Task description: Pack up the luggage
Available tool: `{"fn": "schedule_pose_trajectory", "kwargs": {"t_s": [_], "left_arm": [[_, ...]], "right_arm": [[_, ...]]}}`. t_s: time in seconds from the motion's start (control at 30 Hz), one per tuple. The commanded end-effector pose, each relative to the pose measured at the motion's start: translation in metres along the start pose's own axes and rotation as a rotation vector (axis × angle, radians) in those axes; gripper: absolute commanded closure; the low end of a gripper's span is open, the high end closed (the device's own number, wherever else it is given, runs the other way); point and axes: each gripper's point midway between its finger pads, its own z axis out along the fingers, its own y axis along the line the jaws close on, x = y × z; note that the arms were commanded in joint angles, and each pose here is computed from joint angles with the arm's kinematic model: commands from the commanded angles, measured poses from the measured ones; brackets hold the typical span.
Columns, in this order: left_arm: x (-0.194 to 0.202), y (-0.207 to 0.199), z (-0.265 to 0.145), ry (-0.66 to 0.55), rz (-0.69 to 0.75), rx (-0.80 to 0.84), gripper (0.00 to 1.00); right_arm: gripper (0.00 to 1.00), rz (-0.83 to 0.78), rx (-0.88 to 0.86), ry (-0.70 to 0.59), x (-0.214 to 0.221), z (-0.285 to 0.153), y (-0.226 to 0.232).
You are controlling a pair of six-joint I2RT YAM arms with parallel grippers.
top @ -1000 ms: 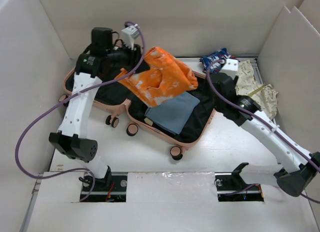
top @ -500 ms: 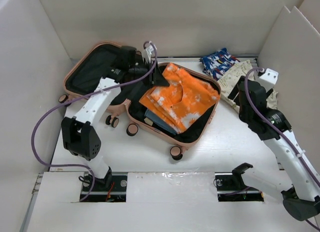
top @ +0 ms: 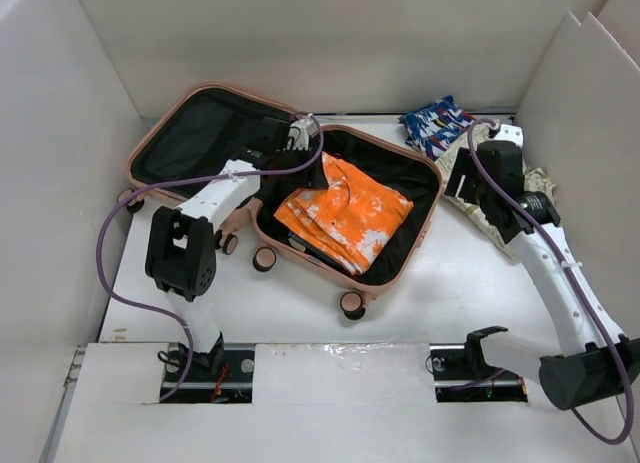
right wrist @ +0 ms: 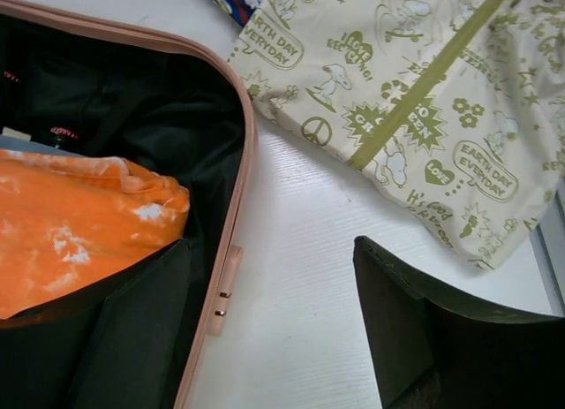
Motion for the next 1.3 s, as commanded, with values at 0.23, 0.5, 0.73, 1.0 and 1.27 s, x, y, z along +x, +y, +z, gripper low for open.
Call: {"fn": "schedule_pose_trajectory", "kwargs": {"t_s": [0.23,0.5,0.73,1.0,1.27], "left_arm": [[-0.084,0.016,-0.057,-0.244,0.232,-0.375,0.10],[-0.118,0.011,-0.096,-0.309,0.325,-0.489,0.04],[-0.129,-0.002,-0.118,-0.304,0.422,-0.482,0.04],[-0.130,0.002,-0.124,-0.277,0.446,-0.456,0.04],[-0.136,0.006,-0.115,-0.268,0.423,-0.444,0.04]], "right_arm": [[0.12,0.048,-0.117,0.020,-0.026,0.030,-0.027],[0.09,0.244,0.119,0.078,-0.011,0.057,-0.157],[0.07,0.489,0.300,0.086,0.046,0.074,-0.234],[0.00,0.567,0.190,0.119,0.092,0.121,-0.252],[0.00,0.641,0.126,0.228,0.148,0.156,-0.235]]}}
